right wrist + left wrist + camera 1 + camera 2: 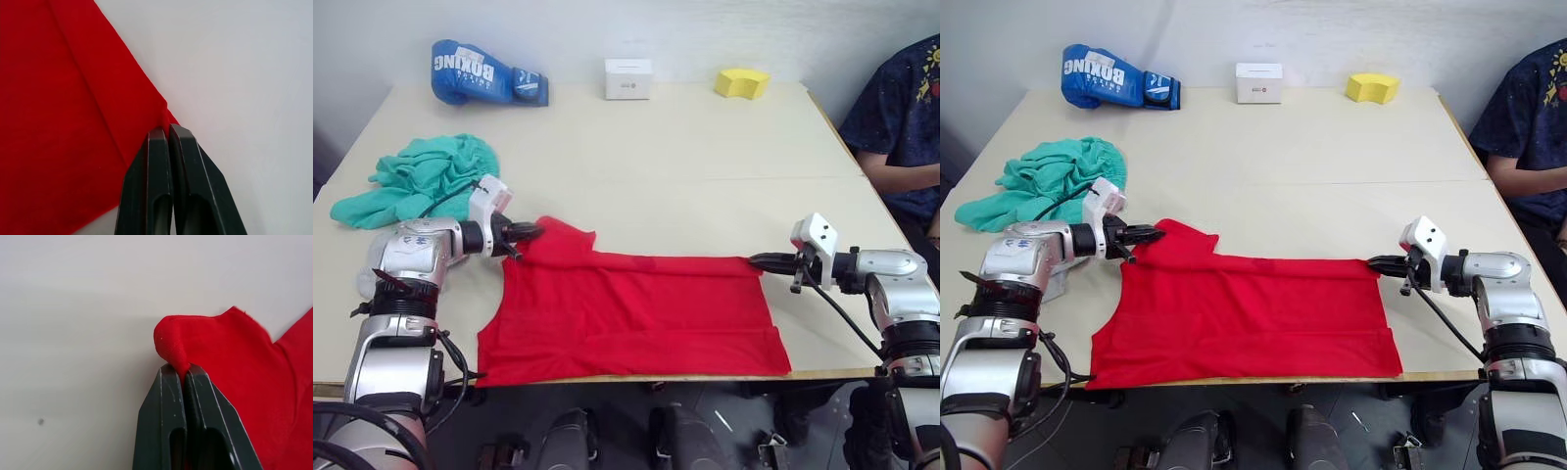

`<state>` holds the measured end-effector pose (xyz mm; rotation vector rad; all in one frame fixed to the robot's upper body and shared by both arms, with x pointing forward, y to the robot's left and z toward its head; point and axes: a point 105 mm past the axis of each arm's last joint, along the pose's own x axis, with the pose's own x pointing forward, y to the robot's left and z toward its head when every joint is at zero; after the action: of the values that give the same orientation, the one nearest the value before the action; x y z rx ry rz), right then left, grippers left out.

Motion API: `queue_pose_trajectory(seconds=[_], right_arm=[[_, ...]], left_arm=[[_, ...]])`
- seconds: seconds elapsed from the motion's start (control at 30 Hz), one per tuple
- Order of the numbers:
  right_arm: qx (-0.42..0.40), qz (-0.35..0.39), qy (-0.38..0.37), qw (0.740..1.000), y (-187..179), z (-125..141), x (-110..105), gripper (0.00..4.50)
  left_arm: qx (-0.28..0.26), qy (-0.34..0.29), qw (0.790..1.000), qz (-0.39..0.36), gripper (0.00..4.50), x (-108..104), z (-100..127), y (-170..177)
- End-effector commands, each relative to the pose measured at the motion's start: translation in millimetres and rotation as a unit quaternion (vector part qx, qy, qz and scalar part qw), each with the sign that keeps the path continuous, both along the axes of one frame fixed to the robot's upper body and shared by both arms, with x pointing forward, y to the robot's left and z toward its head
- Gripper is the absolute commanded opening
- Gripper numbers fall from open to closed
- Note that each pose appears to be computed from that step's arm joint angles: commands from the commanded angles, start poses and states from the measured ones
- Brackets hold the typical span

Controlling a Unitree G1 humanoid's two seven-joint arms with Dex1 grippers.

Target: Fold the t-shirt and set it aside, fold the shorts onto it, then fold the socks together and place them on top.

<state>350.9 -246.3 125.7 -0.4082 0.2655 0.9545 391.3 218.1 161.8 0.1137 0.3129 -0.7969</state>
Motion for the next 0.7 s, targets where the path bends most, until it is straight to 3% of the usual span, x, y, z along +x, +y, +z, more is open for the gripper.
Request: queue_pose_trajectory(seconds=[0.03,0.2,0.33,0.53,0.7], right_arm=[[-0.015,0.009,-0.065,0.998,-4,19,-3,0.05],[-0.034,-0.006,-0.192,0.981,-10,25,-8,0.05],[-0.059,0.002,-0.234,0.97,-6,5,-22,0.05],[-0.09,-0.015,-0.298,0.95,-4,-8,-29,0.05],[-0.111,-0.032,-0.33,0.937,-9,-11,-31,0.05]], left_arm=[[0.016,-0.108,0.992,-0.065,0.0,-12,26,-3],[0.085,-0.224,0.965,-0.111,0.0,-29,24,-1],[0.201,-0.317,0.911,-0.17,0.0,-49,8,-3],[0.301,-0.401,0.839,-0.212,0.0,-70,-8,0],[0.346,-0.443,0.79,-0.245,0.0,-83,-16,1]])
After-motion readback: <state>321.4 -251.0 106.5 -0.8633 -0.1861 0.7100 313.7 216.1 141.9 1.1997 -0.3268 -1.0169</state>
